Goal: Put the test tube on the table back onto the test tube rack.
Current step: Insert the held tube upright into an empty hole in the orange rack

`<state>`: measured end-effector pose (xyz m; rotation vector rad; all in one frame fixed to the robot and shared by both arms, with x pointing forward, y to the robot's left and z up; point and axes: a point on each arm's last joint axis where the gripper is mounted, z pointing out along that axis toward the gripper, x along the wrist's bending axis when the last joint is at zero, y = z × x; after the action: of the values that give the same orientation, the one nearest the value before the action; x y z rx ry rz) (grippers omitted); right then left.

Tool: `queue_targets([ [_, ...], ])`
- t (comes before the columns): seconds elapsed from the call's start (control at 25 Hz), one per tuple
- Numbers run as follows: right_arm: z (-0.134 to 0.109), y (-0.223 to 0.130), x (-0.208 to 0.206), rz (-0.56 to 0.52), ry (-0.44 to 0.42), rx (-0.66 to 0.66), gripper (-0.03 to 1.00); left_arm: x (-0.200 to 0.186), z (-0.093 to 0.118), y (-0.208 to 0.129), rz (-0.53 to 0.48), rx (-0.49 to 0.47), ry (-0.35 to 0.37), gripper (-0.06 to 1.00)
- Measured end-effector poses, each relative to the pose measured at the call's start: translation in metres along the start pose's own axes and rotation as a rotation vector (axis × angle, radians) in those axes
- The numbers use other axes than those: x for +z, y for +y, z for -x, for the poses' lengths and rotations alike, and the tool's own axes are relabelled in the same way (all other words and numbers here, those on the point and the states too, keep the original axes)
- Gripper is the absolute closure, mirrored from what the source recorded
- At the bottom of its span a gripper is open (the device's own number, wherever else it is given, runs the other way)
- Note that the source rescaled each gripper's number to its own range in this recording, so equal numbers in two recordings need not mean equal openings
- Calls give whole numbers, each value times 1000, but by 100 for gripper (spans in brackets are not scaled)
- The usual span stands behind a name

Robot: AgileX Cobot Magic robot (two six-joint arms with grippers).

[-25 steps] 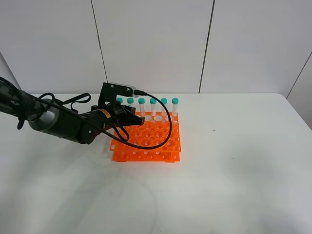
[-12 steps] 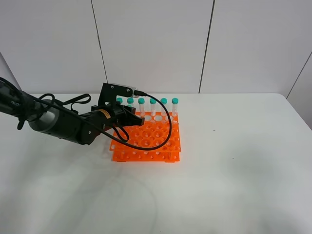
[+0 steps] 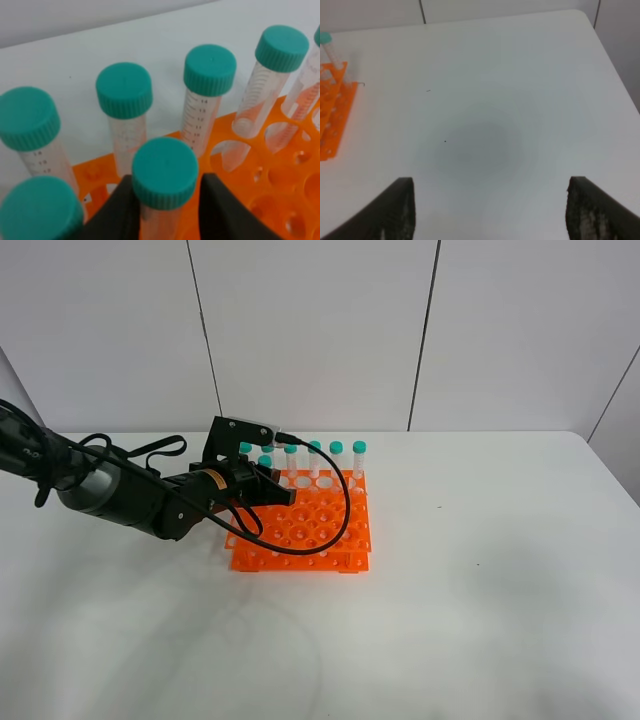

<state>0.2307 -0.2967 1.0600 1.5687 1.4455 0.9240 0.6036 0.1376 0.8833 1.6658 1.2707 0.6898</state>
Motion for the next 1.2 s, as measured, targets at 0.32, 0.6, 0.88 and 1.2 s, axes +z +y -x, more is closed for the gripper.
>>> queue_targets([
  [0.32, 0, 0, 0, 0, 0, 0, 13, -5, 1, 11, 29, -5, -4, 86],
  [0.6, 0, 0, 0, 0, 0, 0, 13, -12, 2, 23, 54, -6, -9, 86],
  [0.88, 0, 0, 0, 0, 0, 0, 13, -12, 2, 23, 49, -6, -9, 86],
  [1.2, 0, 0, 0, 0, 0, 0, 13, -19, 3, 35, 80, -5, -13, 85],
])
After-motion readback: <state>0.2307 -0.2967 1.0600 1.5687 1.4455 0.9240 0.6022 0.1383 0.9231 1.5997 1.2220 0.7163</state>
